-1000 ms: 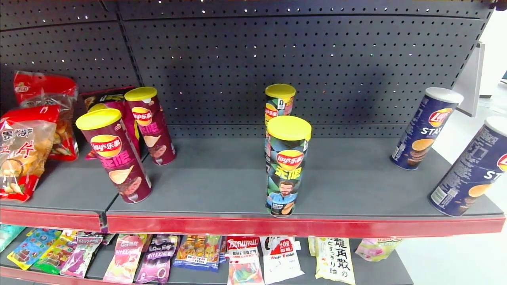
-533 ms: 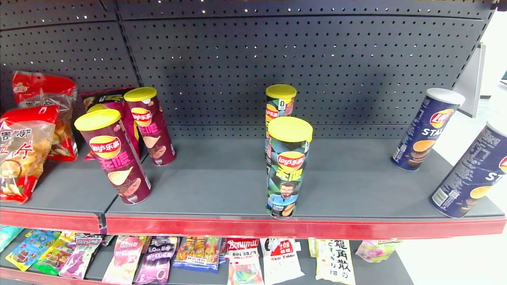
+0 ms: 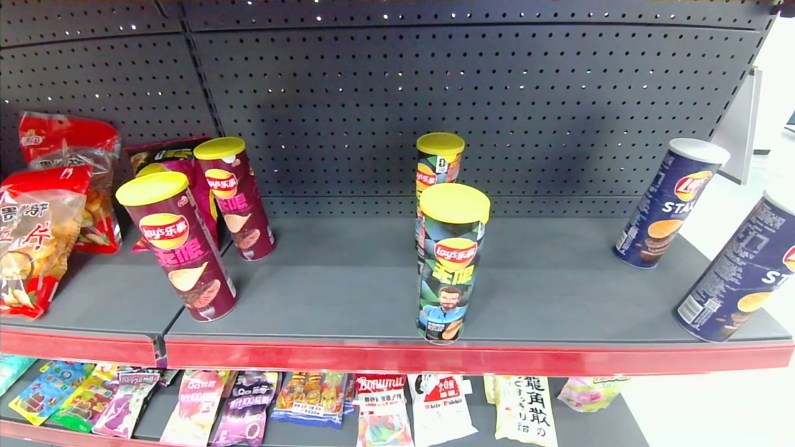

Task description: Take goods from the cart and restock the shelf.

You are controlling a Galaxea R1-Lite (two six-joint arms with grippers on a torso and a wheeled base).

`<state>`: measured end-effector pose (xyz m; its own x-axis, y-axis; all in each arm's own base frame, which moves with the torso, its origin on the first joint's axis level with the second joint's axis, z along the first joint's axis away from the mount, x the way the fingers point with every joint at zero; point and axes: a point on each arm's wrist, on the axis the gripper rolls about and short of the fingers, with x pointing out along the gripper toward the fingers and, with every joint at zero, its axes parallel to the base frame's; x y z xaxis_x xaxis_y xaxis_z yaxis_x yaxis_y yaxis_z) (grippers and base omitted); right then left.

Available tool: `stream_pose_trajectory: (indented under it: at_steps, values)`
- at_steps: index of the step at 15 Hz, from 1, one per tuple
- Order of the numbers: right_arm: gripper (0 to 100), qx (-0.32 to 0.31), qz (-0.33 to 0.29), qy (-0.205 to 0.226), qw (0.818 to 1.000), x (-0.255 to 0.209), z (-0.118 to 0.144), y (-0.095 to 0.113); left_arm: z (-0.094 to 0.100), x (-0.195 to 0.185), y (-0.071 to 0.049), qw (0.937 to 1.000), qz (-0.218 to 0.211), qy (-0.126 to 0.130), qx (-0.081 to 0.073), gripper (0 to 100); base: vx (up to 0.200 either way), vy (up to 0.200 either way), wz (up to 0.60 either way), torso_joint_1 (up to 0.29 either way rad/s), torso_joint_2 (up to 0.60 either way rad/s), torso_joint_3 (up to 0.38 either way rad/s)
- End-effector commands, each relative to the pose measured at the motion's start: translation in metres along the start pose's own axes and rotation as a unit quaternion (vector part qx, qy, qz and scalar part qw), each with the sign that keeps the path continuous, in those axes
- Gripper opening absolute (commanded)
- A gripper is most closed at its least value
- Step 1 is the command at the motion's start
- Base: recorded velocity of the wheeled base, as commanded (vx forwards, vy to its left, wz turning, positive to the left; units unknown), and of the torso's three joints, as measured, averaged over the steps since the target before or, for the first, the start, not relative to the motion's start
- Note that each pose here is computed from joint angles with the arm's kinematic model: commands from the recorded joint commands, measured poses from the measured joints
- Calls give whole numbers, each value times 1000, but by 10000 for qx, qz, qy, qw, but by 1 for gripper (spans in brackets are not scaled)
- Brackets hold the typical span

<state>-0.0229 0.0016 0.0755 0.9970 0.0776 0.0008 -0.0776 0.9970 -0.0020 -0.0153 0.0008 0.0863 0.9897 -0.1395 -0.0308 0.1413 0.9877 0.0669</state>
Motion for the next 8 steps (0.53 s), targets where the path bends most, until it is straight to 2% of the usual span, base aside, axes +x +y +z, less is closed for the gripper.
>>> stream_pose_trajectory:
  at_steps: [1,2,3,4,5,6,8]
  values:
    - [100,-5,3,4,10000,0,0,0,-1,0,-2,9991,-416,-68,15,100,0,0,0,0,0,0]
    - [100,-5,-5,4,10000,0,0,0,-3,0,-2,9989,-455,40,91,100,0,0,0,0,0,0]
    - [100,-13,-5,4,10000,0,0,0,-4,0,-2,9986,-397,58,350,100,0,0,0,0,0,0]
    - [100,-5,-5,4,10000,0,0,0,-4,1,0,9993,75,115,355,100,0,0,0,0,0,0]
    - [100,-5,-5,4,10000,0,0,0,-4,0,2,9988,428,145,205,100,0,0,0,0,0,0]
    - [100,-13,-5,4,10000,0,0,0,-4,0,3,9964,814,163,-166,100,0,0,0,0,0,0]
    - [100,-5,-5,4,10000,0,0,0,-4,0,3,9913,1294,188,-175,100,0,0,0,0,0,0]
